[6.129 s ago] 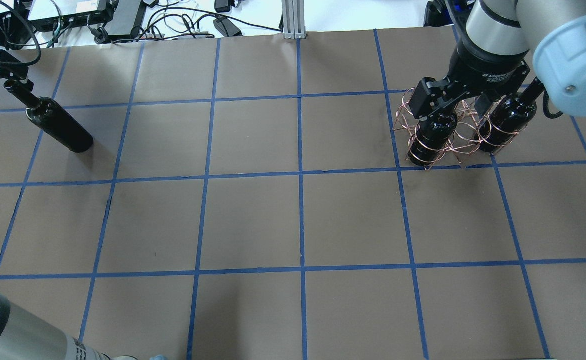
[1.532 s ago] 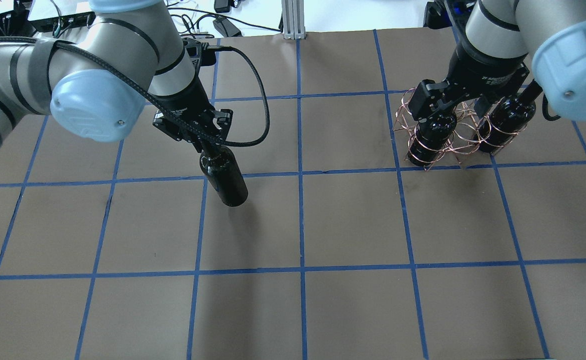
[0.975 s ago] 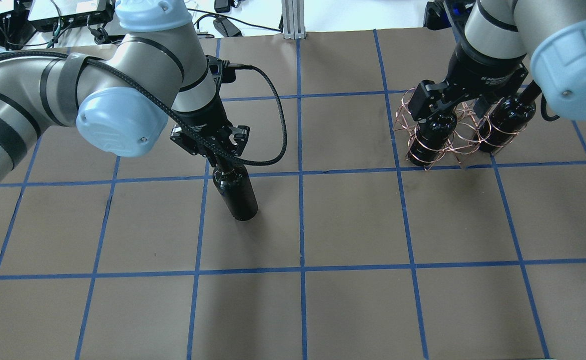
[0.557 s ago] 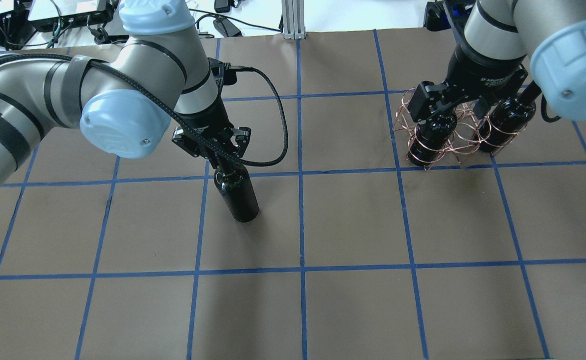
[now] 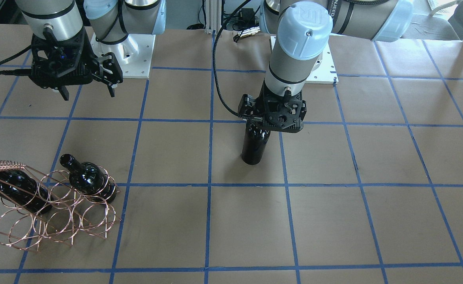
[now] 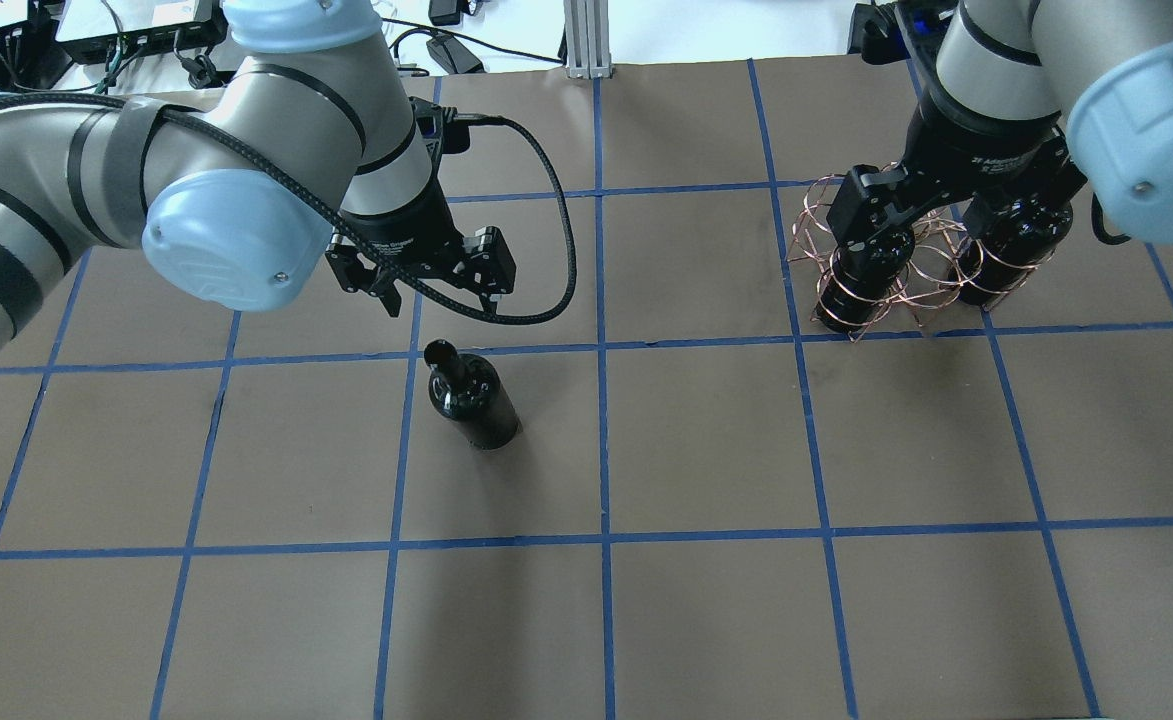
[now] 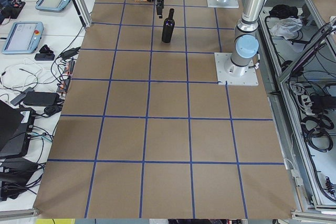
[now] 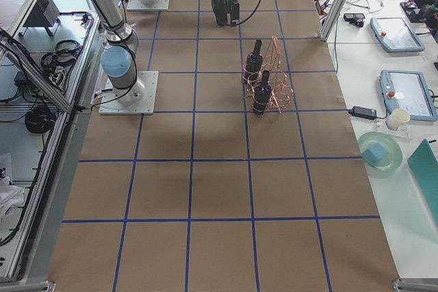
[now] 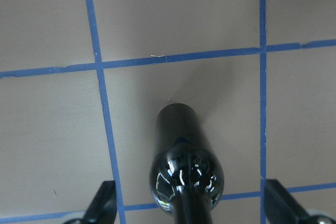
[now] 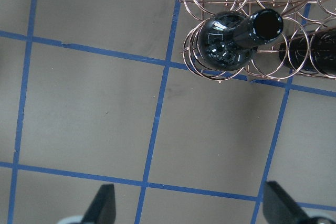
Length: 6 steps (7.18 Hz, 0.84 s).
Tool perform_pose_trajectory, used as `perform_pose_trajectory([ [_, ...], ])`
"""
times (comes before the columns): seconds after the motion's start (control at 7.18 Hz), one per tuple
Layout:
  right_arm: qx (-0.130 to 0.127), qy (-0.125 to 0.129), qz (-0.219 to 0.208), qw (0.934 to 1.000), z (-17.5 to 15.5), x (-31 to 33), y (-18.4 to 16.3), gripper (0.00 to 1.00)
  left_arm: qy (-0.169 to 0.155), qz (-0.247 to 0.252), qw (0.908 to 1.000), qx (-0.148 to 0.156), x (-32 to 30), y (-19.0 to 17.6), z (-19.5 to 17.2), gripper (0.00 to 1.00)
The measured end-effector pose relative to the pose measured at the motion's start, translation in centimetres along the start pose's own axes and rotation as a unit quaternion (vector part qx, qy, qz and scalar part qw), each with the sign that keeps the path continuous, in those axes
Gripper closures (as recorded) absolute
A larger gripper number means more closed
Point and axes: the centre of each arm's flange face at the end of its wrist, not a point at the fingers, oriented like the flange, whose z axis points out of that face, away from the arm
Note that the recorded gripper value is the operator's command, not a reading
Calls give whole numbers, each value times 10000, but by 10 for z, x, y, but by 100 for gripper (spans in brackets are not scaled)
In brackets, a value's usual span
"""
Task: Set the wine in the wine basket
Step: 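Set the bottle down standing and open the left gripper, then raise the left gripper away while the right gripper lifts off the rack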
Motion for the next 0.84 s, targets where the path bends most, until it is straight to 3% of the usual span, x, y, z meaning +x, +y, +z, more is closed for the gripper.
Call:
perform_pose_trajectory([
  [0.28, 68, -18, 188, 9998, -3, -6, -1, 0, 12, -256, 9991, 340, -32, -20, -43, 0],
  [0.56, 112, -24, 310, 9995, -4, -33, -1, 0, -53, -591, 9965, 593, -103, -41, -75, 0],
  [0.84, 175, -28, 308, 9994, -4, -53, -4, 0, -149, -797, 9947, 625, -178, -46, -85, 0],
])
